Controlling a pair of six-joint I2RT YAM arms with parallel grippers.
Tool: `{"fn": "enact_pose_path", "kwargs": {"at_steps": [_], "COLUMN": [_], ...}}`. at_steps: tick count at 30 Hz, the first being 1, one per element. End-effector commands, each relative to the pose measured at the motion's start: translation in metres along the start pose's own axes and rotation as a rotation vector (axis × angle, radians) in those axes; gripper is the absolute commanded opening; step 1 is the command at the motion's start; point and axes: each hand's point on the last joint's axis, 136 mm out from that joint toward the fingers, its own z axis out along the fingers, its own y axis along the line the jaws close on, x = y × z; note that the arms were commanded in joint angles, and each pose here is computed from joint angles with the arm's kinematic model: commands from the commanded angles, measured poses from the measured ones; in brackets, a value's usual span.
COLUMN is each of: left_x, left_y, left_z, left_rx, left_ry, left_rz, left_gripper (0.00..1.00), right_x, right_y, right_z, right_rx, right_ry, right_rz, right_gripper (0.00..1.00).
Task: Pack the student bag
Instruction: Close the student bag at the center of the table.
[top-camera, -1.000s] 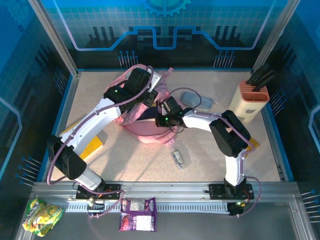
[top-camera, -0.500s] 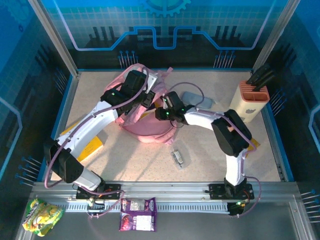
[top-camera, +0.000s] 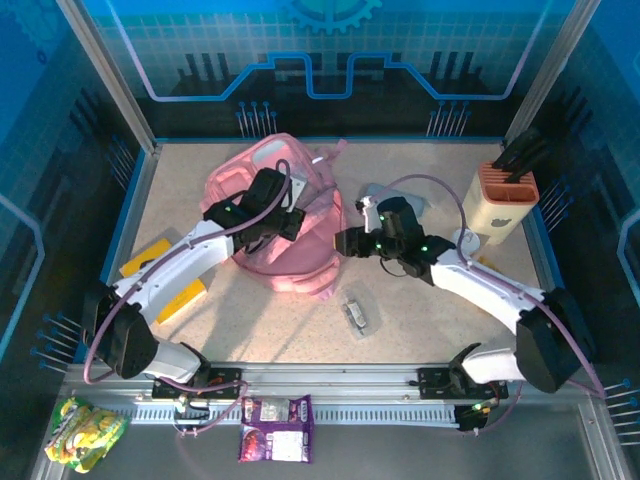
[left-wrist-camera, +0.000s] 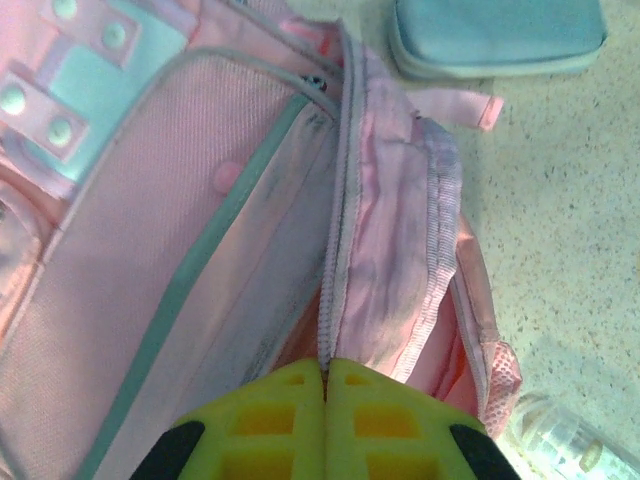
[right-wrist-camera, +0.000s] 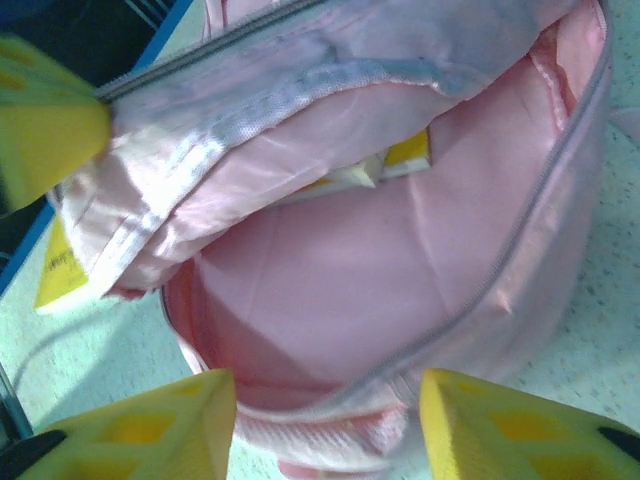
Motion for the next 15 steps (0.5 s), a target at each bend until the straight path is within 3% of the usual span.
{"fn": "enact_pose_path", "kwargs": {"at_steps": [1,7,9,15], "left_x": [0.004,0.025,0.032,0.058], "left_y": [-0.002,-0.021,-0.016,0.025], "left_z": [0.007,0.017,0.012,-0.023], "left_rx": [0.027,0.148,0.128,-0.04], "left_ry": [-0.002,0.032,0.015,-0.047], "left_rz": [-0.099,-0.249,-0.303,-0.446], "left_gripper": [0.05,0.38,0.5,0.72], "right_x": [0.026,0.035,0.038,0.049], "right_y": [-0.008,0.012,0.02,0.038], "right_z": [-0.009,-0.017,-0.016,-0.011], "right_rx": [0.008,-0.076,-0.101,-0.121], "right_ry": [0.081,0.111,0.119,0.148], "right_rz": [-0.013,-0.029,-0.043,-0.073], "right_gripper": [0.56,0.61,0.63,0.8]}}
